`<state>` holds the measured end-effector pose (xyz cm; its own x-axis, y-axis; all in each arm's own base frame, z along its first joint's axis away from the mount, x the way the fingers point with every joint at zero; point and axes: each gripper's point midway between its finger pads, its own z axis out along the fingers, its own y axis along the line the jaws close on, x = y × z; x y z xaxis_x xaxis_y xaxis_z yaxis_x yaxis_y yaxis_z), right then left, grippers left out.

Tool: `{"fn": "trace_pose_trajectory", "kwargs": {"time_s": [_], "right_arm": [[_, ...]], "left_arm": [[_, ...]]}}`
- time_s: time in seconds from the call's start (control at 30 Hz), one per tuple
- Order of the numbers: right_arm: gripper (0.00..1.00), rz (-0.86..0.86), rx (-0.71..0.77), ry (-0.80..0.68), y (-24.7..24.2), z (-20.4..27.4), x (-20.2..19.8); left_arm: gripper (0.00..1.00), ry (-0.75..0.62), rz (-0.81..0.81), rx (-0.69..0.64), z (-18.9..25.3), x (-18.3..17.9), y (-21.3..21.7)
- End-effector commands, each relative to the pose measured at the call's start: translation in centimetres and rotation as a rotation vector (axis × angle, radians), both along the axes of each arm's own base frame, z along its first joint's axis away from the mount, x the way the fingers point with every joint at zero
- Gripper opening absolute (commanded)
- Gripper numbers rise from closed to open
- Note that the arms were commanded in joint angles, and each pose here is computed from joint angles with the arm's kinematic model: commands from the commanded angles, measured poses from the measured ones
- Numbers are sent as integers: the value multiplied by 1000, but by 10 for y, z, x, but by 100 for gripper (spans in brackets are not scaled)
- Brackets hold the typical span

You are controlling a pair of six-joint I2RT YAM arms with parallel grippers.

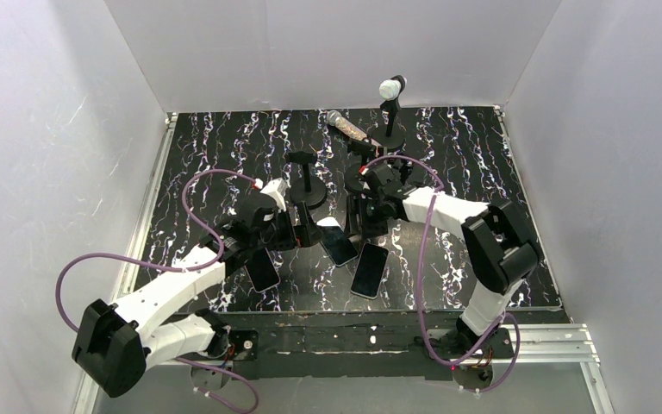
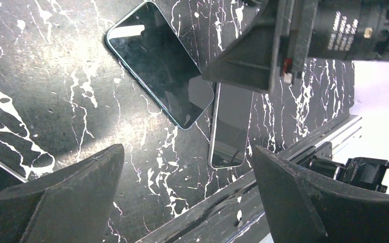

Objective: Place the phone on the phone stand

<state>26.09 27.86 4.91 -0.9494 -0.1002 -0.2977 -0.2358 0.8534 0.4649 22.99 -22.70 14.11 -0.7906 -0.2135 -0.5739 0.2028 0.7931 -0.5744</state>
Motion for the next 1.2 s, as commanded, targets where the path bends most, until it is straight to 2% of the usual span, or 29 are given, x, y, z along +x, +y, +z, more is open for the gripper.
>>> {"fn": "trace_pose_trajectory", "kwargs": {"time_s": [0.0,0.23,0.43,0.63,0.8,1.17], "right_arm": [[68,1,10,-53,16,8,23],[66,62,20,13,32,-6,8],[65,130,-5,77,42,-17,-22],[65,211,64,124,68,-7,-49],[65,252,125,163,86,2,-63],[69,146,129,-63,53,62,-58]], "left_arm": [[98,-6,-50,-27,3,-4,-6],[98,-5,-40,-21,3,-2,-4],[98,-58,4,-19,27,0,6],[98,-143,47,-28,58,2,17],[98,-169,69,13,62,3,28],[98,-127,63,155,29,6,40]]}}
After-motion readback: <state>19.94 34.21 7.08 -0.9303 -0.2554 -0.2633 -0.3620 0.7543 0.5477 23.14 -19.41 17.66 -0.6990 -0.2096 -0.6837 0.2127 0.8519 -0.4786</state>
